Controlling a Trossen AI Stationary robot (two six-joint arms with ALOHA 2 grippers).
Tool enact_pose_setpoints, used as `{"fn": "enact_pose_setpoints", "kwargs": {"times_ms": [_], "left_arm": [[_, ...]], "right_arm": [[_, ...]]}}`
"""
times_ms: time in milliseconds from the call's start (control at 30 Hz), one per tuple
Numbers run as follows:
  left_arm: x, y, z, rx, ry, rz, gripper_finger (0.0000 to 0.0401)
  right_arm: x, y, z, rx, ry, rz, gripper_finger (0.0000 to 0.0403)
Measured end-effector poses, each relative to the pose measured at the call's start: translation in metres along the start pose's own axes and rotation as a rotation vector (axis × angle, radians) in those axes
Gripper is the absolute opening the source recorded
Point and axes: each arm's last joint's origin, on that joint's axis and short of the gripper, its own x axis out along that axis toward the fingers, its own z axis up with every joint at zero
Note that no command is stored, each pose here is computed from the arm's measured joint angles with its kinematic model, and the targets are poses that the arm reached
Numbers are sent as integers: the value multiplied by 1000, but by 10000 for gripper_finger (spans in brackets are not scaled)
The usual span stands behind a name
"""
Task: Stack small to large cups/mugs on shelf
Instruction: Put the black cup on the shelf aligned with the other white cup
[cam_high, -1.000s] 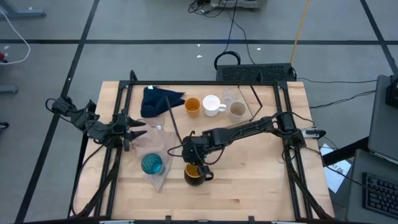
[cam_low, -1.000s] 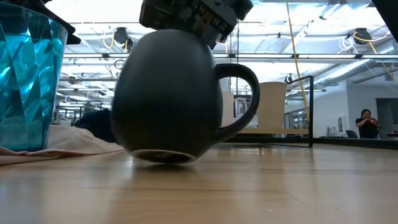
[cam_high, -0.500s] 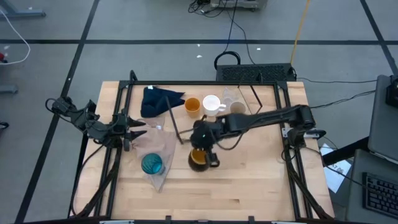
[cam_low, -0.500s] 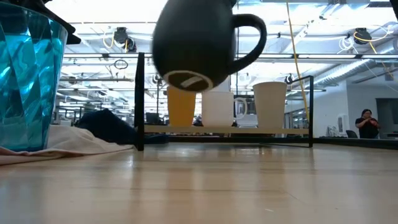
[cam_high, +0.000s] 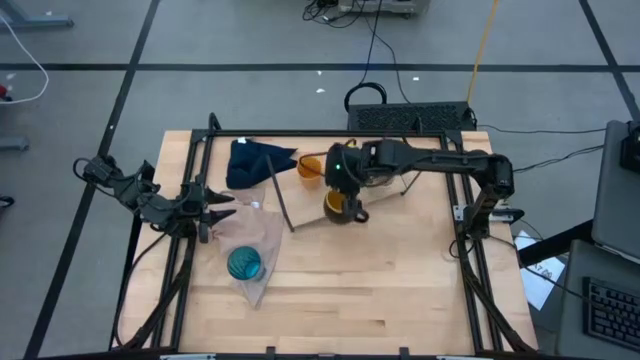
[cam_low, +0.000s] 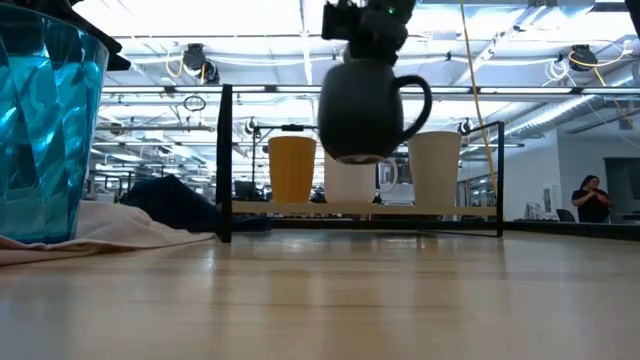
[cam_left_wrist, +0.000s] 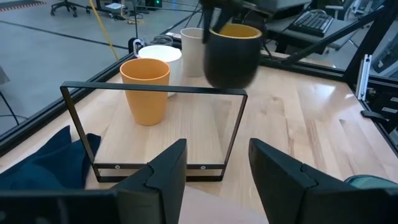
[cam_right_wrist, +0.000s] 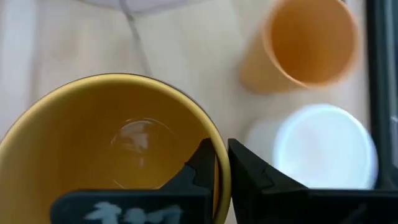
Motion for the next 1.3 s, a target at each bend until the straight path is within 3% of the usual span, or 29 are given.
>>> {"fn": "enact_pose_setpoints", "kwargs": {"times_ms": [367,733,1300], "left_arm": [[0,0,0,2,1,1,172],[0,0,0,-1,4,0,172],[0,0,0,-2,4,-1,172]], "right_arm": [[2,-20,-4,16,6,-88,12],[31,-21,-20,28,30,-82,12],[37,-34,-25,56,15,-94,12]]}}
